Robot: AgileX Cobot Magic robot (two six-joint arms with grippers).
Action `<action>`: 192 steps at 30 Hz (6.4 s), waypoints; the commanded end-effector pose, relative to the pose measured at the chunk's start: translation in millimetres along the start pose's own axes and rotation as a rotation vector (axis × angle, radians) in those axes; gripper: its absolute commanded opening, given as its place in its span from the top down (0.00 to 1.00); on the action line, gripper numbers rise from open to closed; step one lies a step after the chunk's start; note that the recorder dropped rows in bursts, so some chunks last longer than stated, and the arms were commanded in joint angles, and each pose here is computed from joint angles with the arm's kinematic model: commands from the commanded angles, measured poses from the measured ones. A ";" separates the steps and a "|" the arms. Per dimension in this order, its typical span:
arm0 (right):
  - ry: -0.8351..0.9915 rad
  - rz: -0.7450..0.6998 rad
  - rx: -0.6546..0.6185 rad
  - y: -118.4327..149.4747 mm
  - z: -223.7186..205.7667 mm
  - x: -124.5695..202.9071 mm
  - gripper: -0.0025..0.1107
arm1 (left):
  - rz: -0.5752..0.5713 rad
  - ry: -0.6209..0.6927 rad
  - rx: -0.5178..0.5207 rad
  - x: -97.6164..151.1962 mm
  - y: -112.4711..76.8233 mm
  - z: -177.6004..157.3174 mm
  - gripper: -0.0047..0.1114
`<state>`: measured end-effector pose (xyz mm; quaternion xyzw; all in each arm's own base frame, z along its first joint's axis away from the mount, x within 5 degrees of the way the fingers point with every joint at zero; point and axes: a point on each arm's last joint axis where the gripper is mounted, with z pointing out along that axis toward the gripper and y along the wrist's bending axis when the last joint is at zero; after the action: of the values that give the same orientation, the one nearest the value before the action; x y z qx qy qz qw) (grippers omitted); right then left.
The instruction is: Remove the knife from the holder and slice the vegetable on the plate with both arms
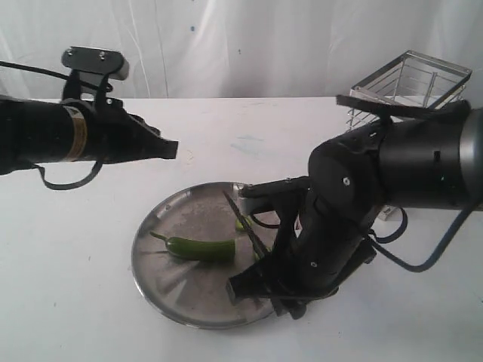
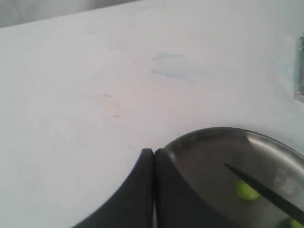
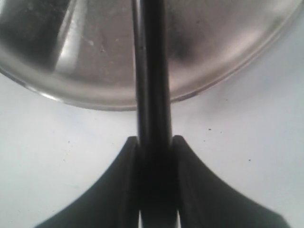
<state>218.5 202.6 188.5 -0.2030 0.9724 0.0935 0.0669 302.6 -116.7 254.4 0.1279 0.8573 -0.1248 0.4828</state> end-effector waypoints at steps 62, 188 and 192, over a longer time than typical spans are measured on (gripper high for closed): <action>-0.772 -0.017 0.229 -91.3 -165.6 5.0 0.98 | 0.227 0.044 -0.111 27.5 11.1 -22.7 0.96; -1.226 0.407 0.374 -119.2 -54.8 228.9 0.98 | 0.221 -0.729 -0.217 2.0 8.2 -269.5 0.96; -1.226 0.407 0.374 -119.2 -54.8 228.9 0.98 | 0.179 -0.810 -0.212 6.1 0.6 -287.6 0.96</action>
<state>54.0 -3.5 184.8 0.0926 0.7791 0.0368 0.6190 81.0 -18.6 391.9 0.1131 0.6051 -0.0166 0.7879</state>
